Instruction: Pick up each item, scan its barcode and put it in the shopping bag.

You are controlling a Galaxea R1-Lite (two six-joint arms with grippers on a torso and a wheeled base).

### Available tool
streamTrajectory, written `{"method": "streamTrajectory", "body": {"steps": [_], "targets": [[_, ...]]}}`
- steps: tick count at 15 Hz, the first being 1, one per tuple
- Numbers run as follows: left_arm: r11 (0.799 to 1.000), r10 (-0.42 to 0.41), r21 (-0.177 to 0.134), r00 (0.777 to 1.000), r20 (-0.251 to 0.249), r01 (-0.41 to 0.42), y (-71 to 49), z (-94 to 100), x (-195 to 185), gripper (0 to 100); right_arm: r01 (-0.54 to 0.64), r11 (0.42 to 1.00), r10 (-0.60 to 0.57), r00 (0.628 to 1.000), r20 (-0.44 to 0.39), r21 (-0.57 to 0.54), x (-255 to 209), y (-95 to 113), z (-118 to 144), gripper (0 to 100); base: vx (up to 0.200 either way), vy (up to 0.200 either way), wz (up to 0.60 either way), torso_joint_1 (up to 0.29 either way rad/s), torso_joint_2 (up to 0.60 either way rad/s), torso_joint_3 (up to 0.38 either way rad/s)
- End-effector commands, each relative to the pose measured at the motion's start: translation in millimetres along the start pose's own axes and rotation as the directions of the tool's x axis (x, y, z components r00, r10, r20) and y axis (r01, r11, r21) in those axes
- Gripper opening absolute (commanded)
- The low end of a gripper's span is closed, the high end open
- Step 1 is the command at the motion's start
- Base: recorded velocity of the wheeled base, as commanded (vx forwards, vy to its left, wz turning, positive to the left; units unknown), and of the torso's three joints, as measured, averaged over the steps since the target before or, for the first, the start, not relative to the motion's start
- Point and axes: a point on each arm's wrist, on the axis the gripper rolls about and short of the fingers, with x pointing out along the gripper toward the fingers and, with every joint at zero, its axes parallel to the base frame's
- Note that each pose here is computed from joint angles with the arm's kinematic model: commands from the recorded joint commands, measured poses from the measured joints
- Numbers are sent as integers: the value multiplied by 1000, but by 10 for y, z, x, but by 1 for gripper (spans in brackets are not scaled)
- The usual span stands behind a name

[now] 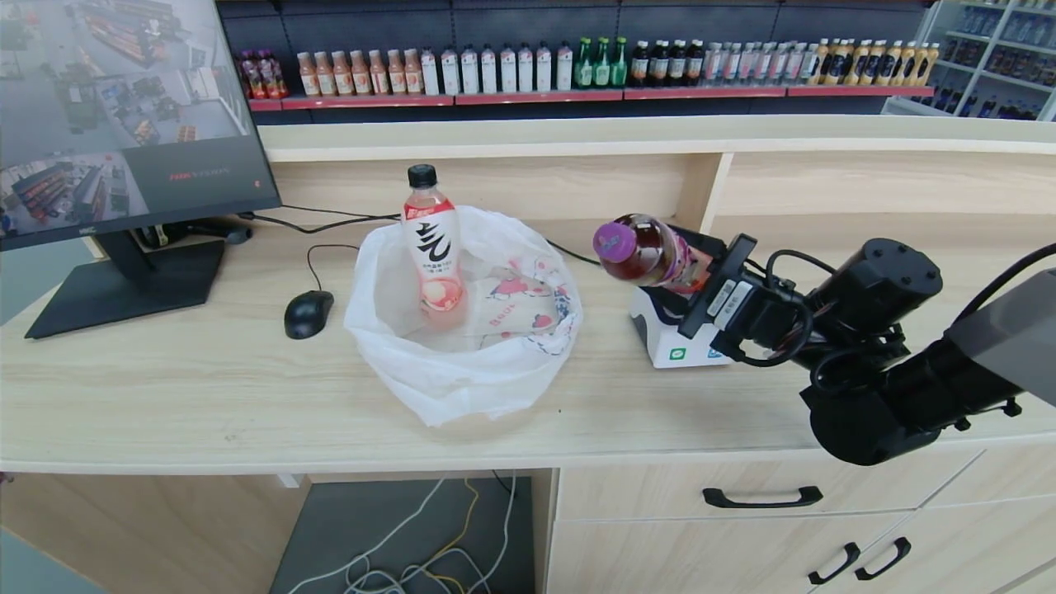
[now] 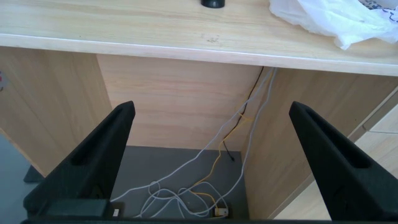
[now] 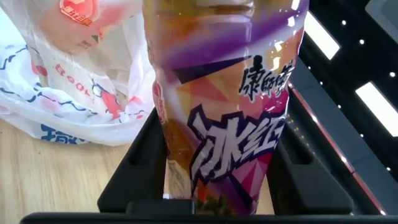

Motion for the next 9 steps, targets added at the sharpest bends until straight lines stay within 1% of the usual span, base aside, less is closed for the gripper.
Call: {"method": "streamTrajectory", "body": {"steps": [1, 9], "targets": [[1000, 1, 0, 1000, 0, -1, 0, 0, 0, 100, -12, 1000, 12, 1000, 5, 5, 9, 40, -42, 0, 0, 0, 0, 0, 0, 0], [1000, 1, 0, 1000, 0, -1, 0, 0, 0, 100, -15, 1000, 15, 1000, 2, 7, 0, 46, -63, 0, 0, 0, 0, 0, 0, 0]]}}
